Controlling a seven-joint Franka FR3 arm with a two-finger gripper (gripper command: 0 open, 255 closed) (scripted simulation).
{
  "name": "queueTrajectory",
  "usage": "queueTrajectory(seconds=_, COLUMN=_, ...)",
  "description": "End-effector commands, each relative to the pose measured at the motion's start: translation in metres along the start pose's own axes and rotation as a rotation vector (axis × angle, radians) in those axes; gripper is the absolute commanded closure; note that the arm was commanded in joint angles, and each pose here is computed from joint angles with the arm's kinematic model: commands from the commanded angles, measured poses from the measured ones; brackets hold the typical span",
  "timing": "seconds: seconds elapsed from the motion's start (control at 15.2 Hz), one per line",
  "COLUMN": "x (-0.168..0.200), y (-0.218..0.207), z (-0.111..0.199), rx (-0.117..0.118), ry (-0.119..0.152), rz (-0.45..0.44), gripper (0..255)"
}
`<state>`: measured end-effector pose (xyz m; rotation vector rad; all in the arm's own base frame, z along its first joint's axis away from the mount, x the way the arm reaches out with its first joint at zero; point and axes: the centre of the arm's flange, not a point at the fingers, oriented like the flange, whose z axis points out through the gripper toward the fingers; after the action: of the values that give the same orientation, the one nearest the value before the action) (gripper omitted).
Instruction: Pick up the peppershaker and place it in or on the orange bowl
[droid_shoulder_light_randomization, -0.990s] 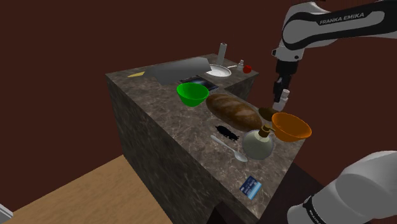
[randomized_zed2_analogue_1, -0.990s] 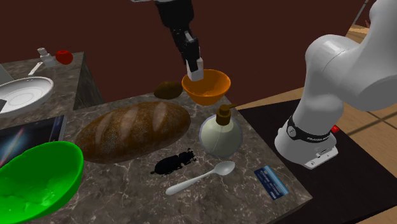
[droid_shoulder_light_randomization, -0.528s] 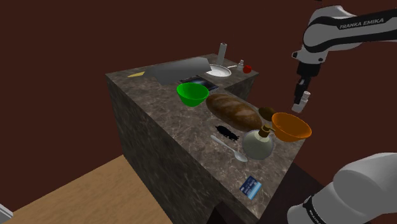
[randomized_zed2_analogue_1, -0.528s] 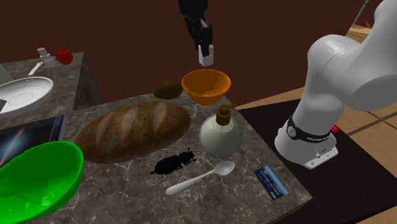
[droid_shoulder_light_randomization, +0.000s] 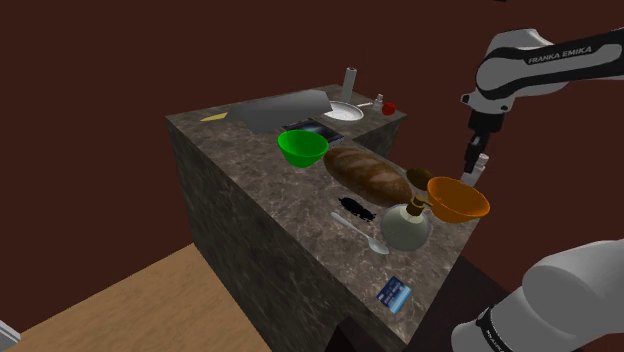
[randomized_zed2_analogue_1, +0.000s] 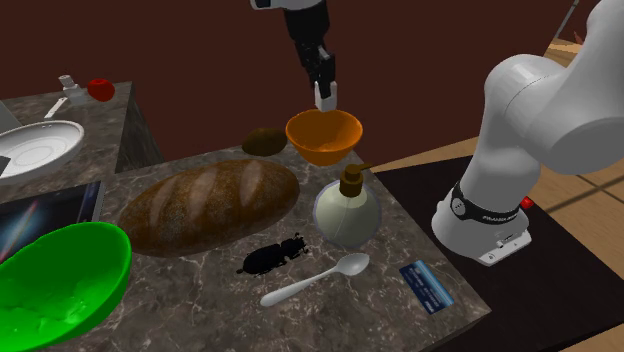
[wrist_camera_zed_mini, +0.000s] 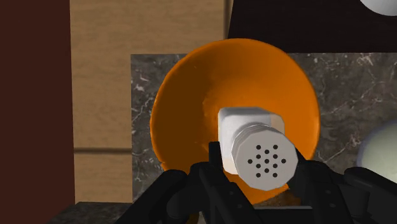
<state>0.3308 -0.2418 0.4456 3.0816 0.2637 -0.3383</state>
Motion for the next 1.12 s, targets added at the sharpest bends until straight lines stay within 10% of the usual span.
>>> queueTrajectory(seconds=0.0, x=0.002, y=0.001, z=0.01, rx=0.0, ry=0.0, rz=0.0, gripper=255)
queueTrajectory(seconds=0.99, x=0.01, y=0.001, z=0.047, rx=0.0, ry=0.0, rz=0.0, gripper=255)
queueTrajectory(seconds=1.06, x=0.01, y=0.001, z=0.047, rx=0.0, ry=0.0, rz=0.0, gripper=0)
